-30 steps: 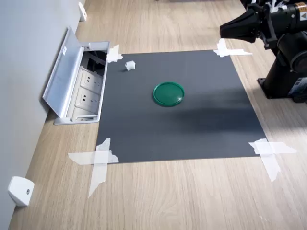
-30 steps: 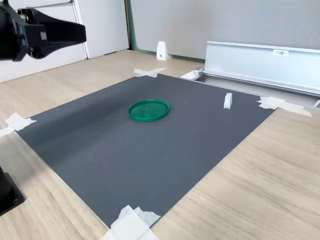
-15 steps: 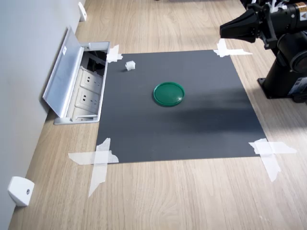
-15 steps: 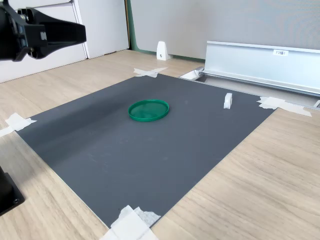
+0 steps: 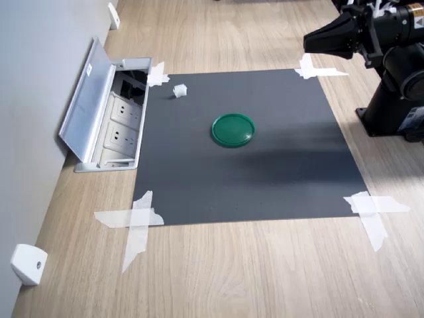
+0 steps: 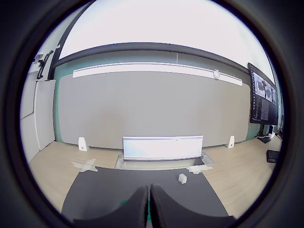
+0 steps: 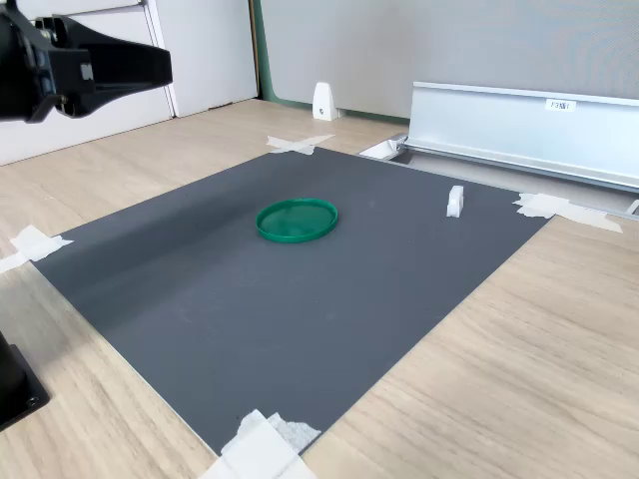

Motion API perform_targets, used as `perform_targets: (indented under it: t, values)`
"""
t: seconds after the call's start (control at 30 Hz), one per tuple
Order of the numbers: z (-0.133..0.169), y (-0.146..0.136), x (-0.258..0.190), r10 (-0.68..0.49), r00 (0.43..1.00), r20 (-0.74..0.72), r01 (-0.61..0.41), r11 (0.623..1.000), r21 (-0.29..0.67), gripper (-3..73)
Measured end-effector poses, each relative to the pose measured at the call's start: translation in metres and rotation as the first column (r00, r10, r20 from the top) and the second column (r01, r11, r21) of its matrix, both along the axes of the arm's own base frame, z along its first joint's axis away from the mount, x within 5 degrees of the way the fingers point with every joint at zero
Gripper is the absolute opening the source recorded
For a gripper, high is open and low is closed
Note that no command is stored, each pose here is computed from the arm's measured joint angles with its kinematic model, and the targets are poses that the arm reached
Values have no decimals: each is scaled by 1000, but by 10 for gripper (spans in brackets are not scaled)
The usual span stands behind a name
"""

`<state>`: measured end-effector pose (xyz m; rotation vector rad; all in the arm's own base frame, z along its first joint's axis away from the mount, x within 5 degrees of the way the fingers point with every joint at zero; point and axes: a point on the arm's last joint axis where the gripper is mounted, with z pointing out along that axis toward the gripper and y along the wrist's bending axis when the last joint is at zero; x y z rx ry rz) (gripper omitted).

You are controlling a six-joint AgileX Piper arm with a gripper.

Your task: Grasp a white terminal and put it on the green lid.

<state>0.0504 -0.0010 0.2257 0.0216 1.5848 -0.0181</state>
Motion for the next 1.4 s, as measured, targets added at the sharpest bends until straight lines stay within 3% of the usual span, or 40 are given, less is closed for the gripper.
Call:
perform_targets:
  t: [0.7, 0.9, 1.17, 1.27, 1.4]
  values:
    - [0, 0, 0, 3, 1000, 1, -3, 1000, 18, -9]
    - [16, 0, 1, 4, 1000, -8, -4, 1000, 14, -9]
    - [49, -2, 46, -2, 965, -261, -2, 1000, -15, -9]
    - [55, -4, 68, -19, 914, -405, -7, 998, -63, -9]
    - [54, -9, 95, -58, 798, -600, -24, 991, -128, -9]
